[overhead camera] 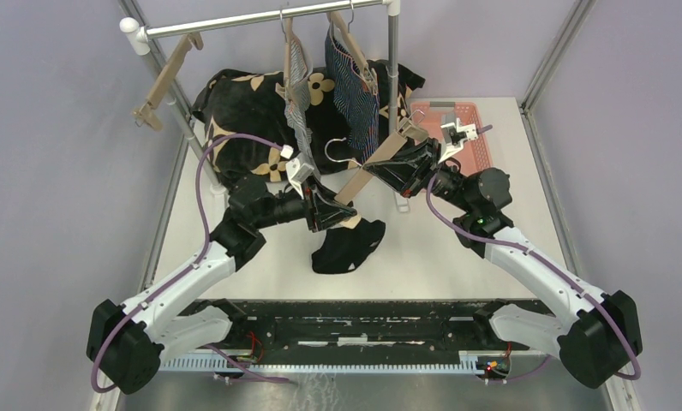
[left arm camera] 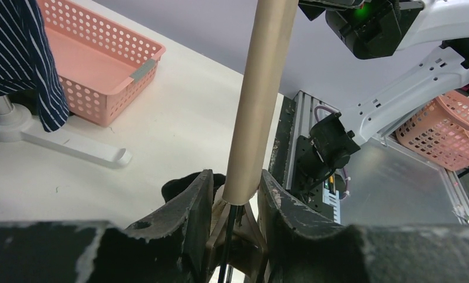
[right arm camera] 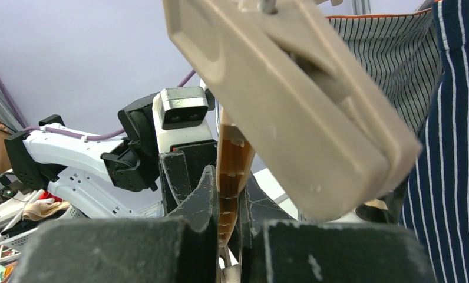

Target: Remove the underwear clipped to the hanger

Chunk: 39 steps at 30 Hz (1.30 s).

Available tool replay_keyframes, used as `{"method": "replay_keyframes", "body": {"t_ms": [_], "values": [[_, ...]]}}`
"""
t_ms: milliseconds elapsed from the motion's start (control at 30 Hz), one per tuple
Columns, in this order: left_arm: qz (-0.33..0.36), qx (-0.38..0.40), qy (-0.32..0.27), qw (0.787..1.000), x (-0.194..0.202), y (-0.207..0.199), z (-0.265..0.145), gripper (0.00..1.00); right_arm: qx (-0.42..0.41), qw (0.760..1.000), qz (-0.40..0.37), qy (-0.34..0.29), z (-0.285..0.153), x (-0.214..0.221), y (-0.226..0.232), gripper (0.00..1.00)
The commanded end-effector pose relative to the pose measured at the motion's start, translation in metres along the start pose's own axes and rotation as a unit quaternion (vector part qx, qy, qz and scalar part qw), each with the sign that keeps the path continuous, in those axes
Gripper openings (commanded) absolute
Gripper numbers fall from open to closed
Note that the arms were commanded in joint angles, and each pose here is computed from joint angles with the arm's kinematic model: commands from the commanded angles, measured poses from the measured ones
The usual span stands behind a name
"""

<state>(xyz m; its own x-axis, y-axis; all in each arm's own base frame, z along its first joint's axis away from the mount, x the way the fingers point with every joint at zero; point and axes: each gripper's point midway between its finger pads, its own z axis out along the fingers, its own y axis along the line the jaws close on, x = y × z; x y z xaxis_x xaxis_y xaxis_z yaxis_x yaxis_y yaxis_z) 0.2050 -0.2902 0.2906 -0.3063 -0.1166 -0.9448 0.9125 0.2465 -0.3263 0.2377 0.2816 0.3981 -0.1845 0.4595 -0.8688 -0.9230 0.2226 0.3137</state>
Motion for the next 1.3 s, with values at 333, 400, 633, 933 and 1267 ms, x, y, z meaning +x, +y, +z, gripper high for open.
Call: {"method": "replay_keyframes", "body": {"t_ms": [333, 400, 633, 933, 1267], "values": [[0.05, -0.018, -0.04, 0.998, -0.044, -0.01, -0.01, 0.59, -0.033, 0.999, -0.034, -0.022, 0.0, -0.023, 0.023, 0.01], [0.049, -0.025, -0.039, 0.998, -0.041, -0.008, -0.012, 0.67, -0.034, 0.999, -0.036, -0.024, 0.0, -0.024, 0.024, 0.01], [0.036, -0.024, -0.026, 0.999, -0.025, -0.006, -0.013, 0.71, -0.035, 0.998, -0.038, -0.026, -0.001, -0.027, 0.026, 0.01], [0.03, -0.054, -0.009, 0.998, -0.005, 0.006, -0.019, 0.74, -0.04, 0.998, -0.045, -0.031, -0.001, -0.036, 0.033, 0.01], [0.044, -0.062, -0.028, 0.997, -0.027, -0.002, -0.025, 0.33, -0.032, 0.998, -0.041, -0.02, 0.001, -0.028, 0.025, 0.01]]}}
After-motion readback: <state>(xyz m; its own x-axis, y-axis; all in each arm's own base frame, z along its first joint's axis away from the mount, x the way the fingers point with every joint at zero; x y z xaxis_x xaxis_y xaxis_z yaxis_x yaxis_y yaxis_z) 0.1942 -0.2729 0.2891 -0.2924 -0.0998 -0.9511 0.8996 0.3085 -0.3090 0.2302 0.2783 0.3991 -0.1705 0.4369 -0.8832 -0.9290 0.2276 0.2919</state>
